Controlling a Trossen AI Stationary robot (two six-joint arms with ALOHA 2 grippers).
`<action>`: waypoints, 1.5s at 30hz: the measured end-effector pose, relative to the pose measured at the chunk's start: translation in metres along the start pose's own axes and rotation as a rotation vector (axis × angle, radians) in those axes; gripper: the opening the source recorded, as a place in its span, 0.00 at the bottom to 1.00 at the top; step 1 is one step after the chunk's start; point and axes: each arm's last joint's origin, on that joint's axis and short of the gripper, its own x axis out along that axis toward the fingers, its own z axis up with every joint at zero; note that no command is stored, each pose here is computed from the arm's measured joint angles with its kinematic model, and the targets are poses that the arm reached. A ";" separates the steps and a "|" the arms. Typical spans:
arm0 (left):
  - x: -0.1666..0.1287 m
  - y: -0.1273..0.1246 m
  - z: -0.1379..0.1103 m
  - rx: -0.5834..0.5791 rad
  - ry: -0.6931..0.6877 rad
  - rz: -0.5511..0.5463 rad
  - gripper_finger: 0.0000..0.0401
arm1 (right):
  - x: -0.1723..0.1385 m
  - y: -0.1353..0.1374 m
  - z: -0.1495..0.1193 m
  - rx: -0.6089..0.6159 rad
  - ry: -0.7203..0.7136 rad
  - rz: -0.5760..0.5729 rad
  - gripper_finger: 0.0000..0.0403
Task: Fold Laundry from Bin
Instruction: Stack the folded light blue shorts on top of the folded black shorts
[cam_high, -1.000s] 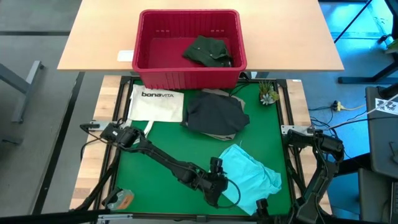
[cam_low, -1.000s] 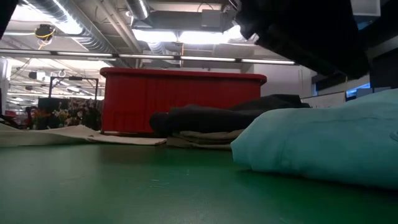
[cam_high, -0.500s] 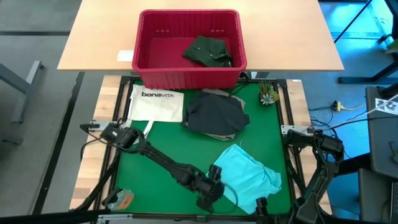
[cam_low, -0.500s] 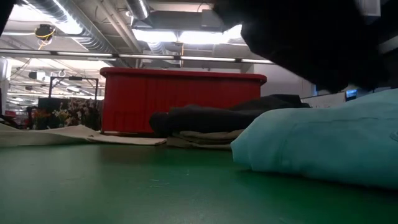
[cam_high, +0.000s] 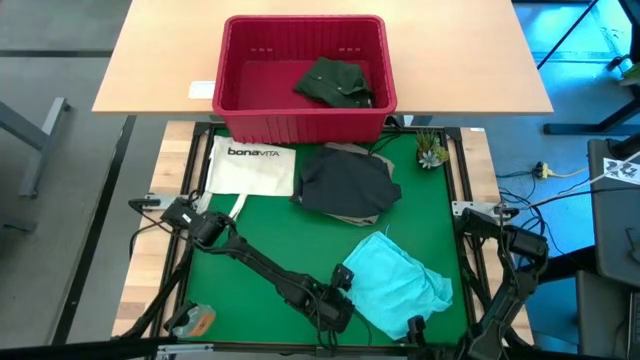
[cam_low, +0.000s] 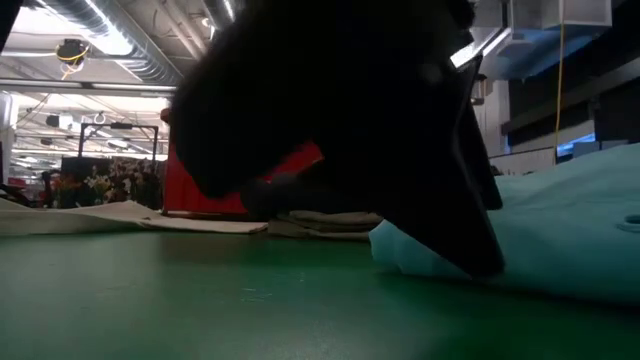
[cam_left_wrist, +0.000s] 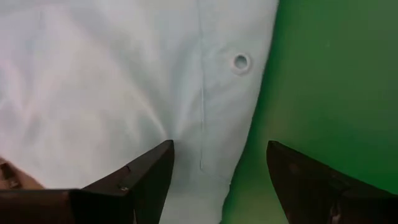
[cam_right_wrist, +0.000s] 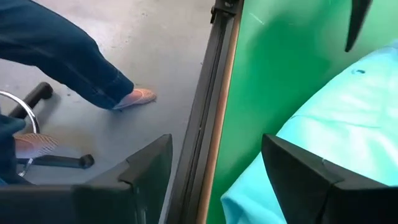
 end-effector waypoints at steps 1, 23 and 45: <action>0.001 0.000 0.000 -0.001 0.002 0.010 0.63 | 0.000 0.000 -0.001 -0.006 0.002 -0.003 0.62; 0.017 0.026 -0.007 -0.053 0.011 -0.108 0.63 | 0.023 -0.012 -0.020 -0.064 0.216 -0.101 0.62; 0.020 0.030 -0.009 -0.012 0.016 -0.107 0.49 | 0.005 -0.024 0.002 -0.064 0.342 -0.220 0.62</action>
